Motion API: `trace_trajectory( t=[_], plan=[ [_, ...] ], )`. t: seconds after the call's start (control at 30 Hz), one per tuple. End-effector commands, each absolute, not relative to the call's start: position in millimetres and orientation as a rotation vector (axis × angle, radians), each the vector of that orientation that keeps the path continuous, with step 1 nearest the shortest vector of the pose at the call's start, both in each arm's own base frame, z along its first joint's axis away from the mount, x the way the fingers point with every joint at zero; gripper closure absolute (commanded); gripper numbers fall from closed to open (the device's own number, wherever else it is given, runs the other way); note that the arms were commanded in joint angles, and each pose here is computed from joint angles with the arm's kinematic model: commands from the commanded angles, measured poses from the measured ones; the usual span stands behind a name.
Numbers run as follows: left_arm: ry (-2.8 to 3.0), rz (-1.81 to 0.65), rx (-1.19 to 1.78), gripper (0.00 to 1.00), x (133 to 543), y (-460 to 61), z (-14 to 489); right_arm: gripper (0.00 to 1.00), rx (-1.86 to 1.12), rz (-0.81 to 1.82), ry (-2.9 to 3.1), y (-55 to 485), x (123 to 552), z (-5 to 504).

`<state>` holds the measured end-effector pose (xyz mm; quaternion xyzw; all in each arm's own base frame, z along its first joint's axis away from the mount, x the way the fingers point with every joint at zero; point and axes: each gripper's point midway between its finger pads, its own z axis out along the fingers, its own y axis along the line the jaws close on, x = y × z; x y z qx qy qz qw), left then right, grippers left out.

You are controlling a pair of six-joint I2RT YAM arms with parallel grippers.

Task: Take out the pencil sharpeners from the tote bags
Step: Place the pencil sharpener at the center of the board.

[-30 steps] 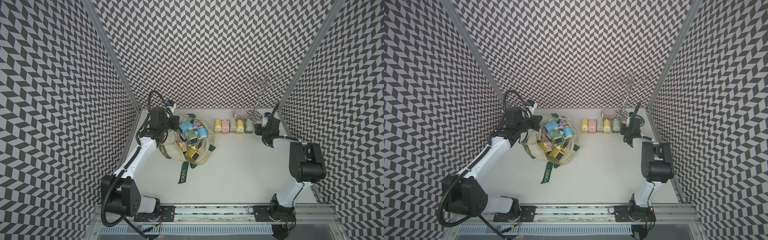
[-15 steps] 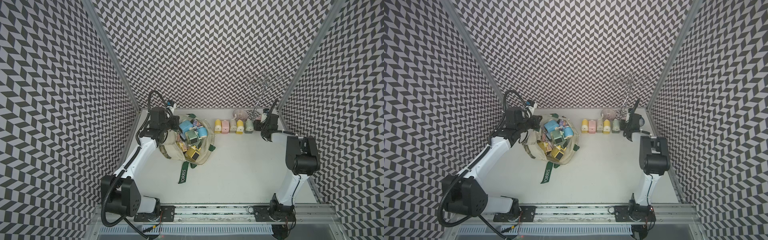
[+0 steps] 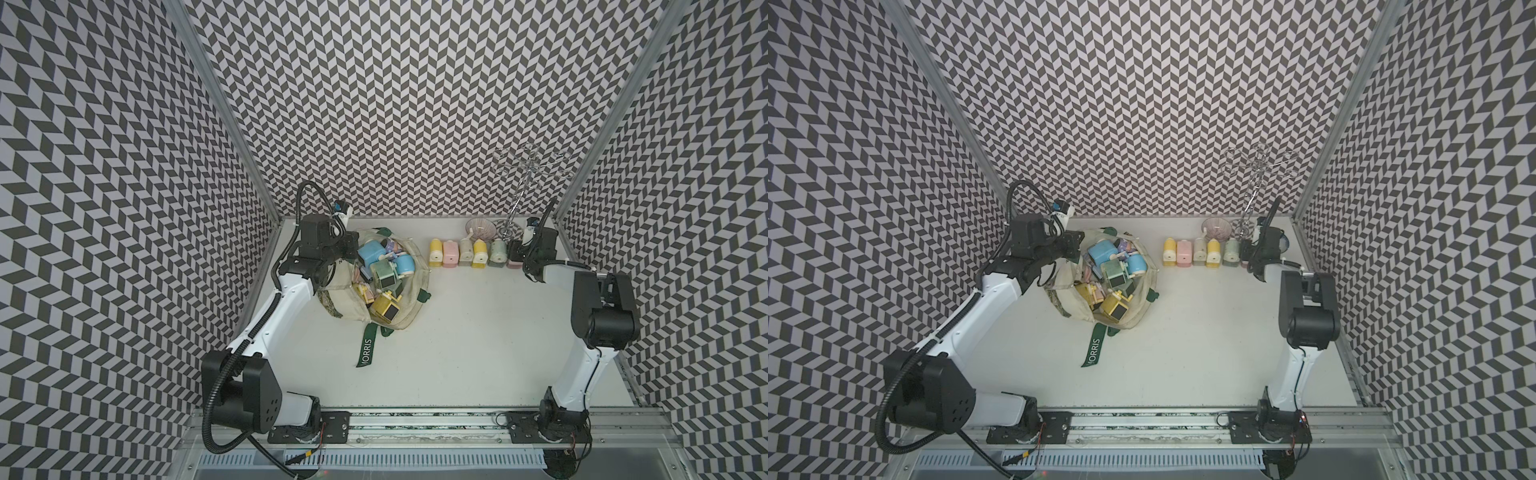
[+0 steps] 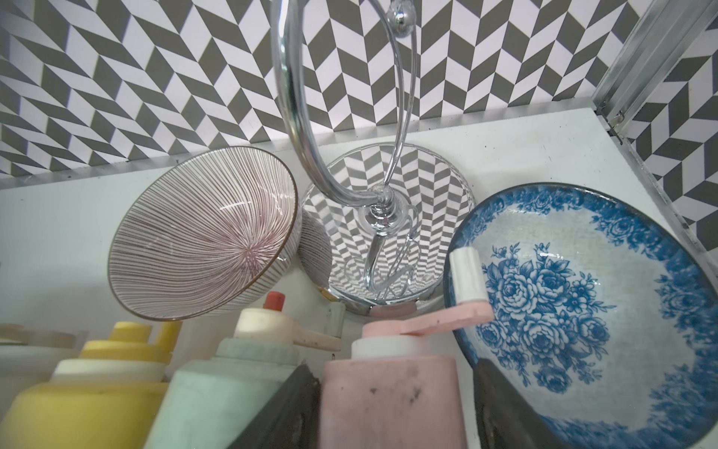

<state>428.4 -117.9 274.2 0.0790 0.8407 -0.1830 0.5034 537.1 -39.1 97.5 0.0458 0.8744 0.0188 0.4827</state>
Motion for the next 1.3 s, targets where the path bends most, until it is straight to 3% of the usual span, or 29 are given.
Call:
trace_trajectory(
  t=[0.0,0.33,0.6,0.93,1.27],
  plan=[
    [1.900,-0.456,0.228,1.00,435.1,-124.9,315.6,0.34,0.110,0.054,2.067,-40.7,542.6,116.4],
    [1.904,-0.426,0.220,1.00,435.9,-120.9,315.1,0.25,0.182,0.033,1.899,-46.2,510.7,207.2],
    [1.894,-0.374,0.226,1.00,430.9,-119.8,323.0,0.26,0.155,0.248,1.791,-12.1,460.8,270.4],
    [1.875,-0.242,0.301,1.00,411.7,-133.7,332.7,0.31,-0.019,0.641,1.769,82.9,395.8,302.3],
    [1.833,-0.223,0.364,1.00,395.6,-127.2,333.1,0.34,-0.529,0.907,1.752,240.7,301.1,297.8]
  ],
)
